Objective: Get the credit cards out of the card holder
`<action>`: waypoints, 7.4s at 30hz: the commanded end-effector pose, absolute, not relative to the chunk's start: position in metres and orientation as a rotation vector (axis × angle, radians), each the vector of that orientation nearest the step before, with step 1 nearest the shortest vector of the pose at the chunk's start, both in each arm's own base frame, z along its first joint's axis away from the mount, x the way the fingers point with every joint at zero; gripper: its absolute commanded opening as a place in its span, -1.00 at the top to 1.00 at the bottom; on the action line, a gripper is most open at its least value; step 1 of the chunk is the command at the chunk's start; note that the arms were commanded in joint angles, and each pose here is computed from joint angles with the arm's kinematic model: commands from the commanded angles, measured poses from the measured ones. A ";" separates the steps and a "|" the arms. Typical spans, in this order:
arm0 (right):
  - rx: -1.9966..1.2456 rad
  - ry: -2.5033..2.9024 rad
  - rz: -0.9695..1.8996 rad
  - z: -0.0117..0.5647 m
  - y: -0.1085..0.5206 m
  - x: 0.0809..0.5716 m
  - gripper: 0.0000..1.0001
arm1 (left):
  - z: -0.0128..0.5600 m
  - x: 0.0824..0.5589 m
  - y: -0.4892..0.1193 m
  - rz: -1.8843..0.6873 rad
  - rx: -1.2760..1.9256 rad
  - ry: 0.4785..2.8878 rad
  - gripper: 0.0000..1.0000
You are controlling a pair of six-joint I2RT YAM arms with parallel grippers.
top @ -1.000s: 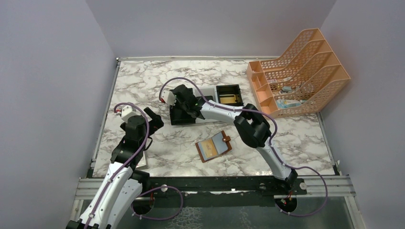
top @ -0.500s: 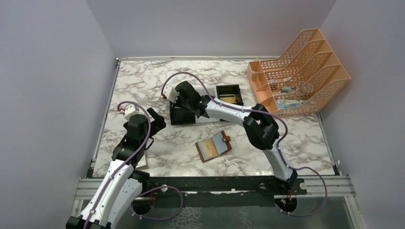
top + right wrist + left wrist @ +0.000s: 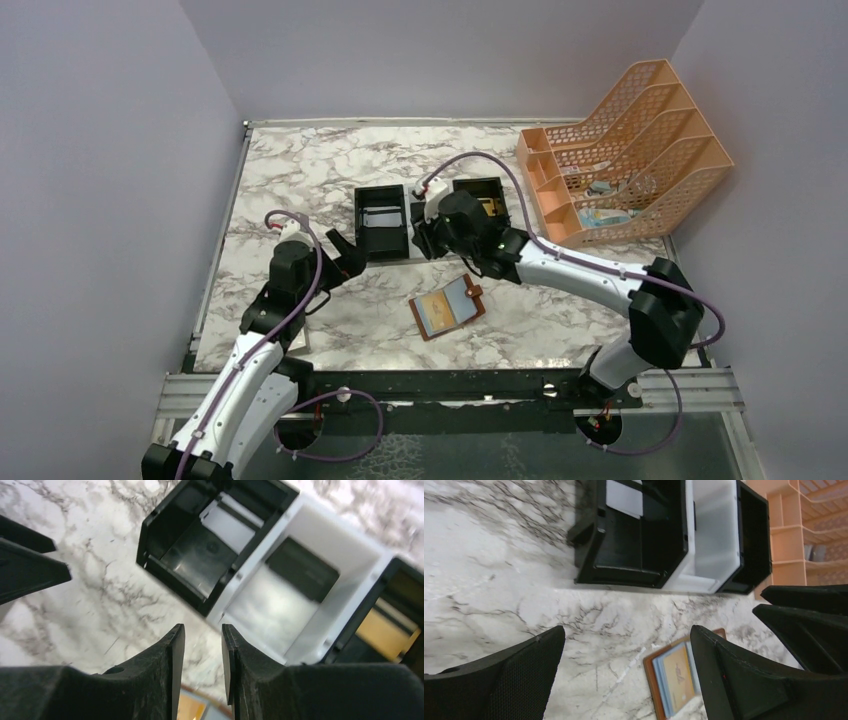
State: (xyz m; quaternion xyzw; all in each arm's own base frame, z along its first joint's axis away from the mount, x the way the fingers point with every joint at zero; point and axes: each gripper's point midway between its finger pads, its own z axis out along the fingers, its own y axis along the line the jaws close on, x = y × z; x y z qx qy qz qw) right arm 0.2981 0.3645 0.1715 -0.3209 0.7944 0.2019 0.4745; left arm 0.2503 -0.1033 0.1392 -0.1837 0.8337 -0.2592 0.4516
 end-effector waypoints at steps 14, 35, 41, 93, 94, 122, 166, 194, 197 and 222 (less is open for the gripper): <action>-0.568 2.152 0.874 0.138 0.330 0.210 0.31 | 0.124 0.235 -0.185 -0.989 -0.187 2.211 -0.78; -0.587 2.367 0.813 0.049 0.279 0.201 0.36 | 0.090 0.188 -0.240 -1.078 -0.050 2.304 -0.53; -0.572 2.381 0.889 0.042 0.275 0.192 0.40 | 0.084 0.177 -0.250 -1.114 -0.022 2.312 -0.42; -0.253 2.422 0.988 0.027 0.289 0.205 0.65 | 0.032 0.171 -0.271 -0.902 0.003 2.449 0.49; -0.248 2.425 0.984 0.026 0.289 0.206 0.65 | 0.030 0.171 -0.271 -0.888 0.002 2.457 0.52; -0.312 2.435 1.207 0.019 0.292 0.194 0.83 | 0.016 0.176 -0.255 -0.709 0.016 2.492 1.00; -0.244 2.376 1.237 0.028 0.278 0.199 0.74 | 0.046 0.181 -0.282 -0.802 0.045 2.398 0.41; -0.133 2.369 1.254 0.022 0.260 0.206 0.98 | 0.009 0.181 -0.255 -0.562 0.040 2.499 0.94; -0.115 2.372 1.255 0.020 0.252 0.208 0.98 | 0.008 0.181 -0.252 -0.546 0.035 2.499 0.95; -0.143 2.424 1.236 0.005 0.265 0.207 0.52 | 0.007 0.179 -0.271 -0.560 0.100 2.515 1.00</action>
